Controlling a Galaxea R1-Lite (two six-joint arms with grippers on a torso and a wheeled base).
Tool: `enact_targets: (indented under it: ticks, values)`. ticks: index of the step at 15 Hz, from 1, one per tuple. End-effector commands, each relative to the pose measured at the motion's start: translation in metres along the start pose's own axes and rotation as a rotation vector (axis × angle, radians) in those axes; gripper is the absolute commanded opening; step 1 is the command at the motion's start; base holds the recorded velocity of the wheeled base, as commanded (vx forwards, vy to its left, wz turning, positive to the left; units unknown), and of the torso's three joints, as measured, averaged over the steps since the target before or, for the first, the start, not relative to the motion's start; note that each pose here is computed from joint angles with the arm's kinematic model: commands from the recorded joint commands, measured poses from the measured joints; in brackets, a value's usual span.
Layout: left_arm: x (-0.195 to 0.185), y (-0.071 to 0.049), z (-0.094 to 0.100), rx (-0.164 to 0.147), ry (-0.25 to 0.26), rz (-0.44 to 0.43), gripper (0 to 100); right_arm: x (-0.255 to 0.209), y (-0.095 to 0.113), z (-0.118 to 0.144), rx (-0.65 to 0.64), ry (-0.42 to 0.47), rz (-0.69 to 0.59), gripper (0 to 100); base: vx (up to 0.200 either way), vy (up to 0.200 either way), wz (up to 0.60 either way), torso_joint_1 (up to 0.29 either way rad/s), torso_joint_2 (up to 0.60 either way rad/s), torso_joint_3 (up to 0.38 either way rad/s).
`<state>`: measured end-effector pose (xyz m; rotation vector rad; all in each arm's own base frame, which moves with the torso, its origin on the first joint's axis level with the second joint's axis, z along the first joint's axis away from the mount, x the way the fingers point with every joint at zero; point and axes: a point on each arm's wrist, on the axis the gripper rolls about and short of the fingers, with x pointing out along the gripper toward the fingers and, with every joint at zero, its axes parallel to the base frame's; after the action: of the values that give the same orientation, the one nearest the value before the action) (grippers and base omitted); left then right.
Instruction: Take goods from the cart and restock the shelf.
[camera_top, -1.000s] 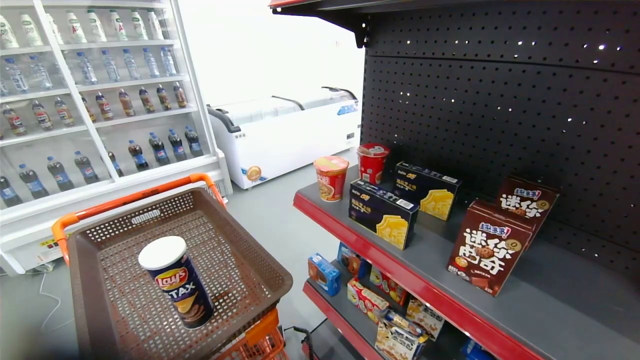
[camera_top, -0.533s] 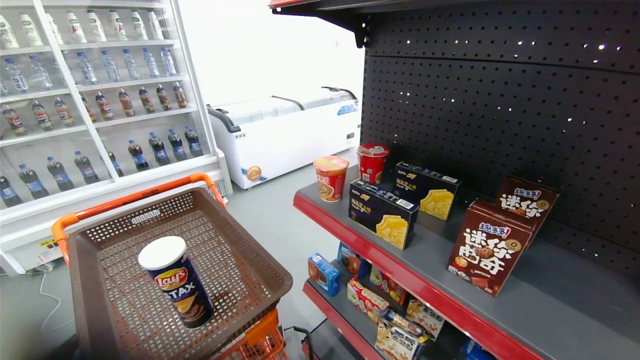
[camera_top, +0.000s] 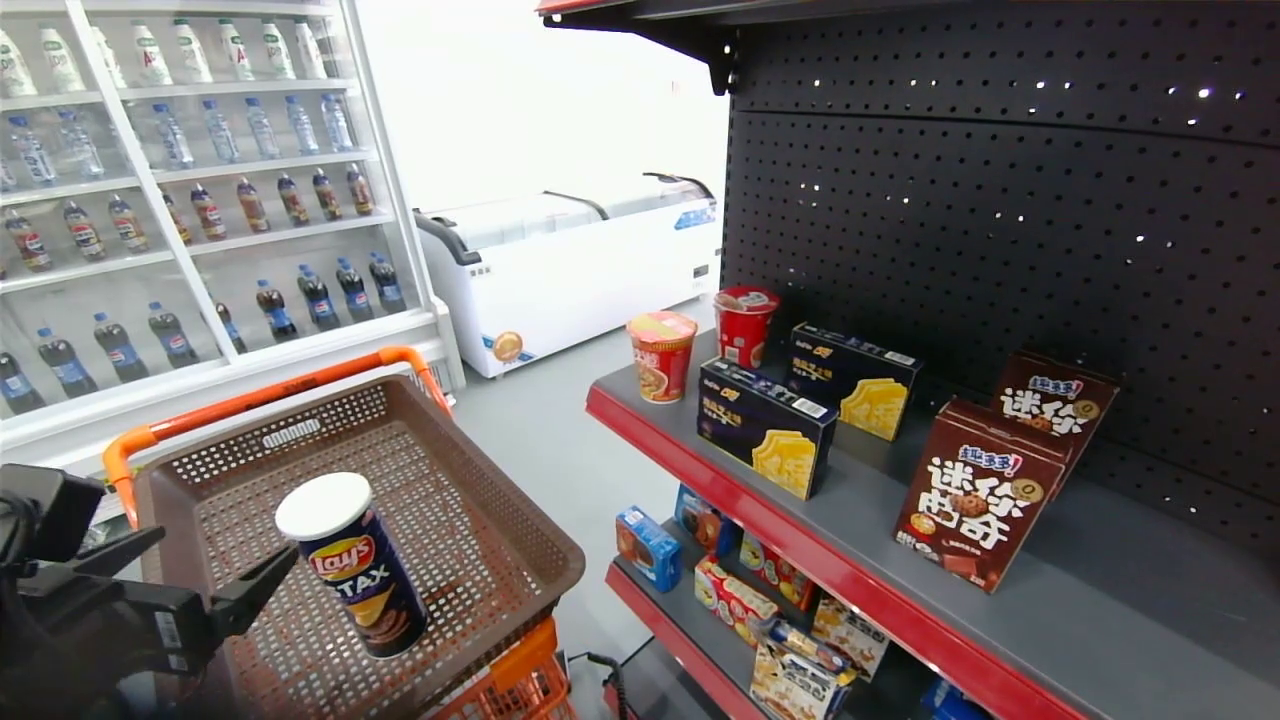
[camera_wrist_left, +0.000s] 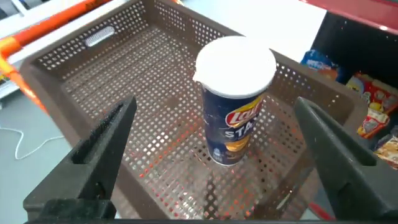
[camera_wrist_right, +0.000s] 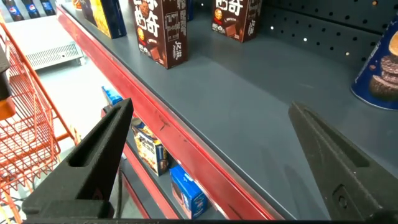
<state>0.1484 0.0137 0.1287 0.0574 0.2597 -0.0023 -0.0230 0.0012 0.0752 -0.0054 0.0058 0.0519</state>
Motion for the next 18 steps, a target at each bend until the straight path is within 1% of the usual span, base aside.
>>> enact_targets:
  ticks: [1,2,4,6,7,9,10,12,13,15,16,18]
  values:
    - [0.023,-0.004,-0.035,-0.007,0.159,-0.031,100,0.000,0.000,0.000,-0.001,0.000,0.000,100,0.000,0.000,0.00,0.000,0.00,0.000]
    - [0.034,-0.003,-0.038,-0.015,0.144,-0.026,100,0.000,0.000,0.000,-0.001,0.000,0.000,100,0.000,0.000,0.00,0.000,0.00,0.000]
    - [0.041,-0.002,-0.042,-0.015,0.161,-0.024,100,0.000,0.000,0.000,-0.001,0.000,0.000,100,0.000,0.000,0.00,0.000,0.00,0.000]
    - [0.049,-0.001,-0.053,-0.030,0.231,-0.019,100,0.000,0.000,0.000,-0.001,0.000,0.000,100,0.000,0.000,0.00,0.000,0.00,0.000]
    - [0.052,-0.001,-0.057,-0.032,0.253,-0.021,100,0.000,0.000,0.000,-0.001,0.000,0.000,100,0.000,0.000,0.00,0.000,0.00,0.000]
    - [0.060,-0.001,-0.061,-0.042,0.248,-0.025,100,0.000,0.000,0.000,-0.001,0.000,0.000,100,0.000,0.000,0.00,0.000,0.00,0.000]
    - [0.062,-0.001,-0.061,-0.041,0.246,-0.028,100,0.000,0.000,0.000,-0.001,0.000,0.000,100,0.000,0.000,0.00,0.000,0.00,0.000]
    - [0.067,-0.001,-0.068,-0.044,0.278,-0.030,100,0.000,0.000,0.000,-0.001,0.000,0.000,100,0.000,0.000,0.00,0.000,0.00,0.000]
    - [0.069,-0.001,-0.069,-0.044,0.280,-0.030,100,0.000,0.000,0.000,-0.001,0.000,0.000,100,0.000,0.000,0.00,0.000,0.00,0.000]
    - [0.079,-0.001,-0.066,-0.038,0.232,-0.031,100,0.000,0.000,0.000,-0.001,0.000,0.000,100,0.000,0.000,0.00,0.000,0.00,0.000]
    - [0.086,0.000,-0.062,-0.030,0.203,-0.031,100,0.000,0.000,0.000,-0.001,0.000,0.000,100,0.000,0.000,0.00,0.000,0.00,0.000]
    - [0.093,0.001,-0.059,-0.023,0.182,-0.030,100,0.000,0.000,0.000,-0.001,0.000,0.000,100,0.000,0.000,0.00,0.000,0.00,0.000]
